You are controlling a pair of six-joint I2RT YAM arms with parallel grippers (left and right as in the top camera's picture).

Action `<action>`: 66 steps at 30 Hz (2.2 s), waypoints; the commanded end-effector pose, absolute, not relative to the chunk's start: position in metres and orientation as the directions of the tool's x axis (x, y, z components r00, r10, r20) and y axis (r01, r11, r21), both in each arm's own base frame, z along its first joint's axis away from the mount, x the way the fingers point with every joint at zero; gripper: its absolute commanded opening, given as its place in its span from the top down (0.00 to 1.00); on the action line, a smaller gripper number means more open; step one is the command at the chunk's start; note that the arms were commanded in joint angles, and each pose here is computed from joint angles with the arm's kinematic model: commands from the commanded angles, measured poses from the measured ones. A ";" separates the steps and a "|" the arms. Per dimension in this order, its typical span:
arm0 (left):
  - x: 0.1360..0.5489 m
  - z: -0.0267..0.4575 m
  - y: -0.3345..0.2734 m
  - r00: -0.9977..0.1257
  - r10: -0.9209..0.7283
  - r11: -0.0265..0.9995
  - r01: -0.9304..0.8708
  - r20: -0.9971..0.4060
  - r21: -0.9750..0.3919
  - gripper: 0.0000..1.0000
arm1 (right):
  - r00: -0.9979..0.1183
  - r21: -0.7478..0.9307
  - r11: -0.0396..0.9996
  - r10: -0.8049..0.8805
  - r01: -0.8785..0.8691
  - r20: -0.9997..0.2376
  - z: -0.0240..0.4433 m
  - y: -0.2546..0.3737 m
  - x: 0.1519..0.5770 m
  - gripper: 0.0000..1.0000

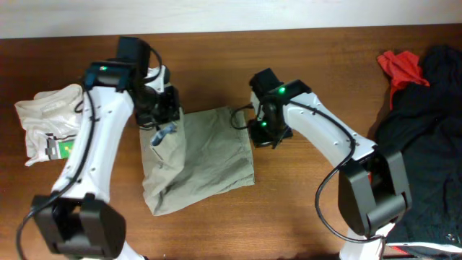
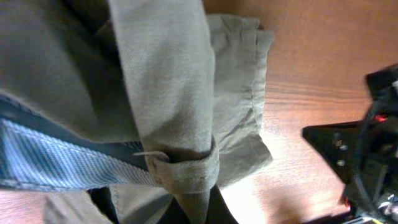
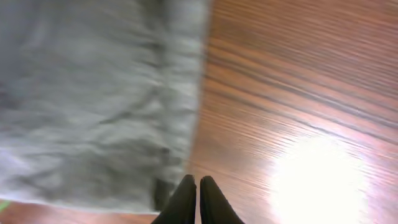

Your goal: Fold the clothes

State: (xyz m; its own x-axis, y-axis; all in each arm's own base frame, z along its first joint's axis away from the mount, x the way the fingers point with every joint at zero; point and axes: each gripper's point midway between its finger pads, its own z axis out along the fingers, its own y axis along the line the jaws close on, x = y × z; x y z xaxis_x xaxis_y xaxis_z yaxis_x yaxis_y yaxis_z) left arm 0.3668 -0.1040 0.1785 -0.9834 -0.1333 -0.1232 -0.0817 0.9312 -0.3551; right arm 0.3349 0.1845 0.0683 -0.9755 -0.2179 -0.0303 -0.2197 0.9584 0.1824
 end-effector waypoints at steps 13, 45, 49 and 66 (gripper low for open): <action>0.368 0.173 -0.153 -0.997 0.037 0.973 0.050 -0.061 -0.225 0.39 | -0.996 0.131 0.988 -0.084 -0.078 0.041 0.079 0.117 0.341 0.94; 0.340 0.041 -0.073 -0.870 -0.017 0.987 -0.092 0.493 -0.129 0.42 | -0.984 0.122 0.977 -0.172 -0.175 -0.041 0.040 0.113 0.348 0.89; 0.394 0.070 -0.065 -0.976 -0.041 0.979 -0.082 0.214 -0.186 0.35 | -0.989 0.120 0.983 -0.135 -0.141 -0.061 0.111 0.100 0.361 0.86; 0.421 0.019 -0.145 -0.927 0.375 0.779 0.321 -0.010 -0.538 0.01 | -0.991 0.165 0.977 -0.133 -0.133 -0.010 0.131 0.105 0.348 0.40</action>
